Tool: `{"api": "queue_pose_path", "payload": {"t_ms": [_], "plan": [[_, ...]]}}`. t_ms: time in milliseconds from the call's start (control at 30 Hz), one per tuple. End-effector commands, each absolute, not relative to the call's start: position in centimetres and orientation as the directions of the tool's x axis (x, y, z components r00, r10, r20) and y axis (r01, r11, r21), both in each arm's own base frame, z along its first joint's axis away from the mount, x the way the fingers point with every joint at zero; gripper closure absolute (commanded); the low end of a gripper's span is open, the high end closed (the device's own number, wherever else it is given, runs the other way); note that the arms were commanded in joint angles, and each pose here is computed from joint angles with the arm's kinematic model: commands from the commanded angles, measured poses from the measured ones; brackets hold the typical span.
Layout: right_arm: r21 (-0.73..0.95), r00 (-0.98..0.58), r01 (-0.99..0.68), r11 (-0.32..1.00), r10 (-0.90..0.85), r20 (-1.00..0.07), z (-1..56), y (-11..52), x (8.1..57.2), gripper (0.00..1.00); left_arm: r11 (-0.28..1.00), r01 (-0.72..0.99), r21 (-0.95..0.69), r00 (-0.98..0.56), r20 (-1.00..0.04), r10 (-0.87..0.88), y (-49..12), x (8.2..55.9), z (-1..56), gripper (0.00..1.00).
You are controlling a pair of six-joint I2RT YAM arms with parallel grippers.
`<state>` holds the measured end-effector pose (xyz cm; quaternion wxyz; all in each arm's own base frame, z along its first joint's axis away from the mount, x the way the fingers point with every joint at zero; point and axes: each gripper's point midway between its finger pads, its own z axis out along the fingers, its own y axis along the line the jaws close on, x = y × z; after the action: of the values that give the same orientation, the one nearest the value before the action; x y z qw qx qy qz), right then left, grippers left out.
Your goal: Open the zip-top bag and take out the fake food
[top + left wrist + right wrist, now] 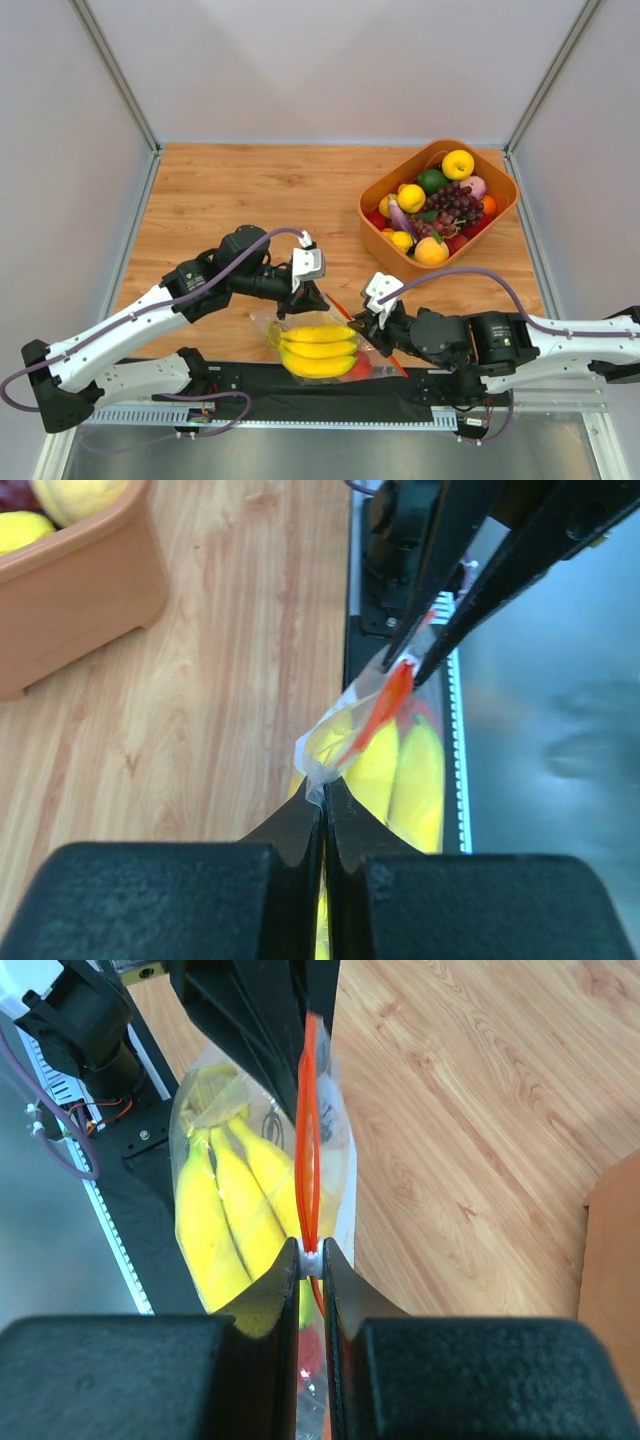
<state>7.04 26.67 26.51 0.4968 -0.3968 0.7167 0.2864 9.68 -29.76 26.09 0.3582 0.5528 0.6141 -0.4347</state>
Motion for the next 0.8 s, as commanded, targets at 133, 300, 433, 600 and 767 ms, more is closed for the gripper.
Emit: {"api": "queue_pose_path", "payload": {"t_ms": [133,300,433,600,767], "plan": [[0.043,-0.24,-0.827,0.561,-0.282,-0.929,25.6,24.7,7.4,1.0,0.235,0.971,-0.041,-0.124,-0.929,0.349,-28.3,14.2,26.8,1.0],[0.069,-0.272,-0.818,0.571,-0.278,-0.921,24.5,24.3,7.2,1.0,0.366,0.931,-0.018,-0.15,-0.93,0.336,-27.0,16.5,27.0,1.0],[0.085,-0.3,-0.806,0.585,-0.281,-0.911,23.7,23.5,7.2,1.0,0.505,0.863,0.002,-0.189,-0.927,0.325,-25.2,19.2,26.9,1.0],[0.101,-0.325,-0.793,0.601,-0.276,-0.905,23.2,22.4,7.2,1.0,0.706,0.707,0.042,-0.257,-0.915,0.312,-21.7,22.8,26.3,1.0],[0.114,-0.351,-0.779,0.617,-0.278,-0.894,22.4,21.7,7.2,1.0,0.814,0.581,-0.017,-0.342,-0.912,0.225,-18.9,25.1,26.1,1.0]]}}
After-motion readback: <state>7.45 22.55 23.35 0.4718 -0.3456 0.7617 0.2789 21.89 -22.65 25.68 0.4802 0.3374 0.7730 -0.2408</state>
